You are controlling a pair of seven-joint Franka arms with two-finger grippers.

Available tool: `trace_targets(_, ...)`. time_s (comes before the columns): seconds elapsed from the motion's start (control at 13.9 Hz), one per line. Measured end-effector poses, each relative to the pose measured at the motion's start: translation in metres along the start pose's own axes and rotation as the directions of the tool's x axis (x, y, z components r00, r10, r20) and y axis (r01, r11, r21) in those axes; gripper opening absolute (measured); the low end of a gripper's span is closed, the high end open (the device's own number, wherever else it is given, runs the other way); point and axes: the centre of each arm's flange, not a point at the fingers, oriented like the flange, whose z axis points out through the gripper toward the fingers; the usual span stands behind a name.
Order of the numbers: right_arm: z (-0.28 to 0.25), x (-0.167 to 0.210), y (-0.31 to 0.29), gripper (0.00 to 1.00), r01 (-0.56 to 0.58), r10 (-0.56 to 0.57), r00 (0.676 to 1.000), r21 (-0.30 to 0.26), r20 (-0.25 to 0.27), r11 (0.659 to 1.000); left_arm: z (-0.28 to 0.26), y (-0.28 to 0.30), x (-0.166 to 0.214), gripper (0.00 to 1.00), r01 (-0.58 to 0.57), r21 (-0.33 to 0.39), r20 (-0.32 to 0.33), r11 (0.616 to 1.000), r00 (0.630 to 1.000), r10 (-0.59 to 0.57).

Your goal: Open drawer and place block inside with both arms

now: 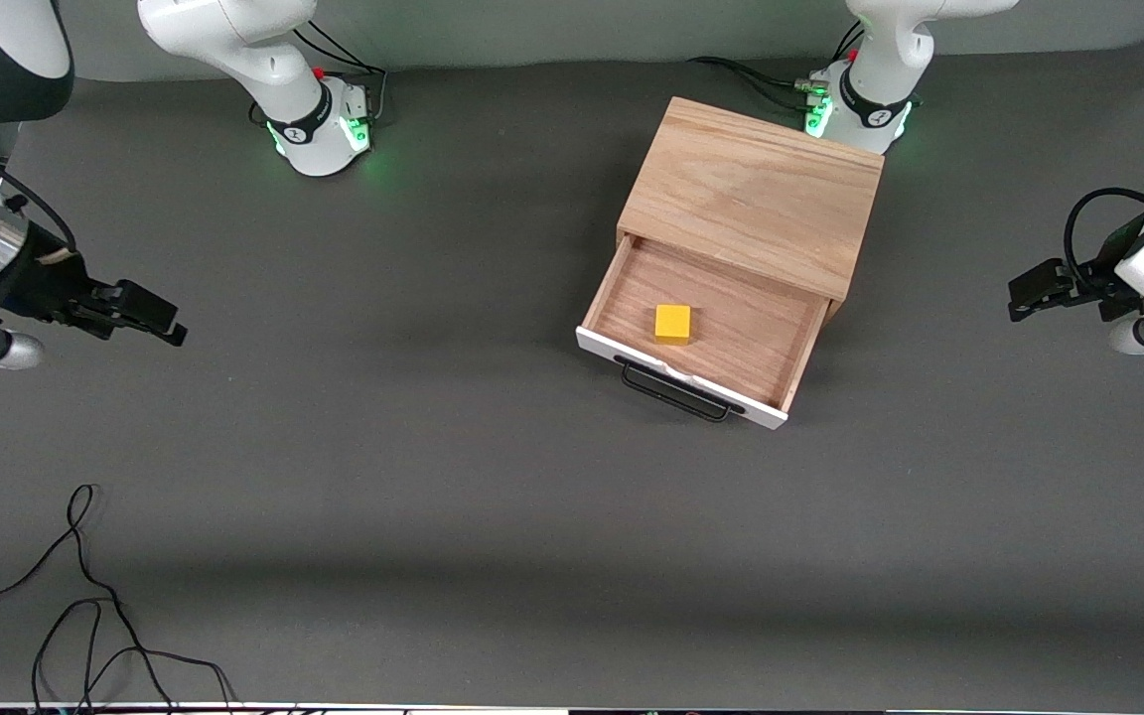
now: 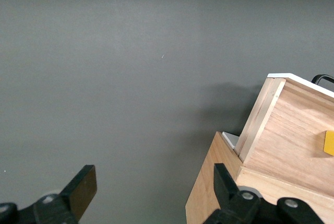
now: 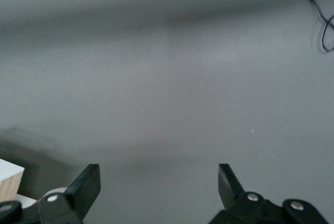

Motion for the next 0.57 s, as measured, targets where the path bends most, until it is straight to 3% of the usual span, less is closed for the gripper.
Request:
trace_targets(0.36,0.0062,-0.0096,0.0018,1.0,0.127,-0.127,0.992,-0.006,0.024,0.992,0.0001,0.0,-0.0002,1.0,0.0,0.0,0.002,1.0,1.0,0.0)
trace_targets(0.57,0.0026,-0.012,0.0099,1.0,0.169,-0.165,0.985,-0.076,0.057,0.983,0.0001,0.0,-0.0002,1.0,0.0,-0.001,0.002,1.0,1.0,0.0)
